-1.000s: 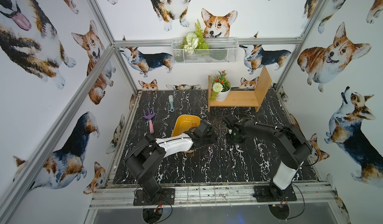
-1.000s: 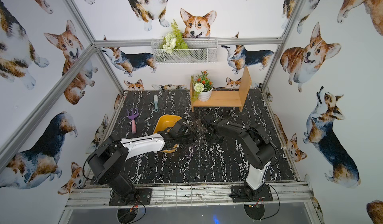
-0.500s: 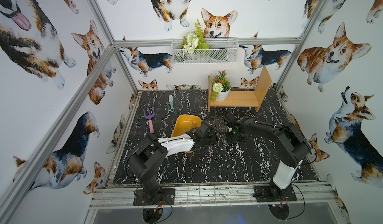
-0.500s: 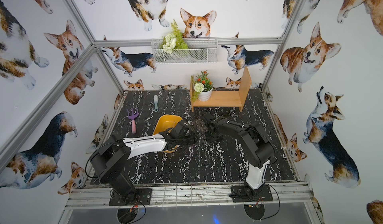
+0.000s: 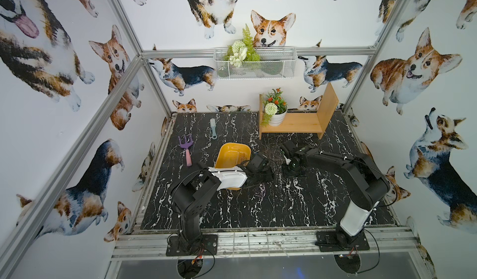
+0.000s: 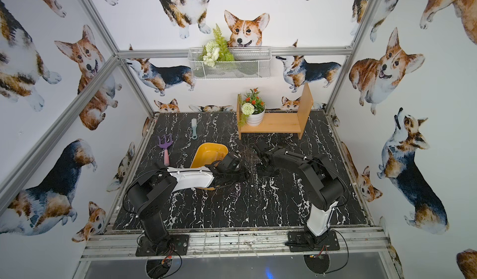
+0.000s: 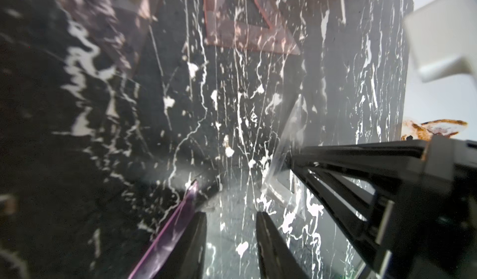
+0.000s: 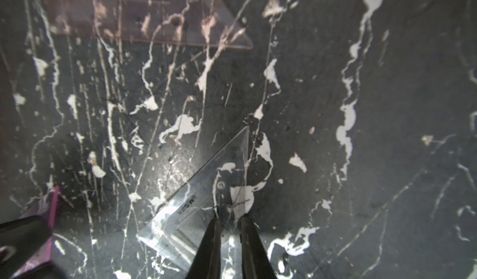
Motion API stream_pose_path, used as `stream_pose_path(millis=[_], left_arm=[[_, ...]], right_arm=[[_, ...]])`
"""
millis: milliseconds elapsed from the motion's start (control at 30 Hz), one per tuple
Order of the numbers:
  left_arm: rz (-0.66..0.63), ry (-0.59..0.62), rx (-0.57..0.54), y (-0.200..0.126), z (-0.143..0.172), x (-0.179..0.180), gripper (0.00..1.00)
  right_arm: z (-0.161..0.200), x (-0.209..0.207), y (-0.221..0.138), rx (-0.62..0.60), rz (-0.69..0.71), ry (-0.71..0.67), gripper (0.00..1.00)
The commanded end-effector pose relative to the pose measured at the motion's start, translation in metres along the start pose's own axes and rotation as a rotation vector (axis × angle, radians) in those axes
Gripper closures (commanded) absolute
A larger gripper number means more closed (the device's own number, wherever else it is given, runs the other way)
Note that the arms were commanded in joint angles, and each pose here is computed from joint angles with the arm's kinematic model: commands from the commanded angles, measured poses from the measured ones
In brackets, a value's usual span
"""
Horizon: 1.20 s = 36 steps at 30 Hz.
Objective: Put the scattered rulers into the storage box
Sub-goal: Pick up the ruler from the center of the board.
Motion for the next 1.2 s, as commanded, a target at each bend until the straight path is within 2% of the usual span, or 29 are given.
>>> stream_pose_path(millis=[0, 533, 767, 967, 1167], left_arm=[[0.057, -0.006, 0.000, 0.004, -0.003, -0.014, 0.62], [0.093, -0.052, 0.071, 0.037, 0.008, -0.018, 0.62], [0.166, -0.097, 0.083, 0.041, 0.012, -0.025, 0.64], [0.188, -0.101, 0.088, 0.042, 0.010, -0.032, 0.74], [0.188, -0.098, 0.093, 0.039, 0.009, -0.035, 0.95]], right_arm=[[0.023, -0.009, 0.018, 0.086, 0.004, 0.023, 0.86], [0.034, -0.018, 0.026, 0.104, -0.030, 0.053, 0.87], [0.038, -0.019, 0.029, 0.116, -0.044, 0.061, 0.88], [0.036, -0.019, 0.027, 0.108, -0.048, 0.066, 0.88], [0.019, -0.017, 0.006, 0.039, -0.057, 0.073, 0.87]])
Point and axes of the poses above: each gripper's point midway between its finger pads, its own y axis out along the fingers, its own x axis along the line the jaws close on, z = x × y, the point moved 1 cm from there along -y, back along the fingers, and after that the axes turned 1 degree about y, right-handed, at the moved point
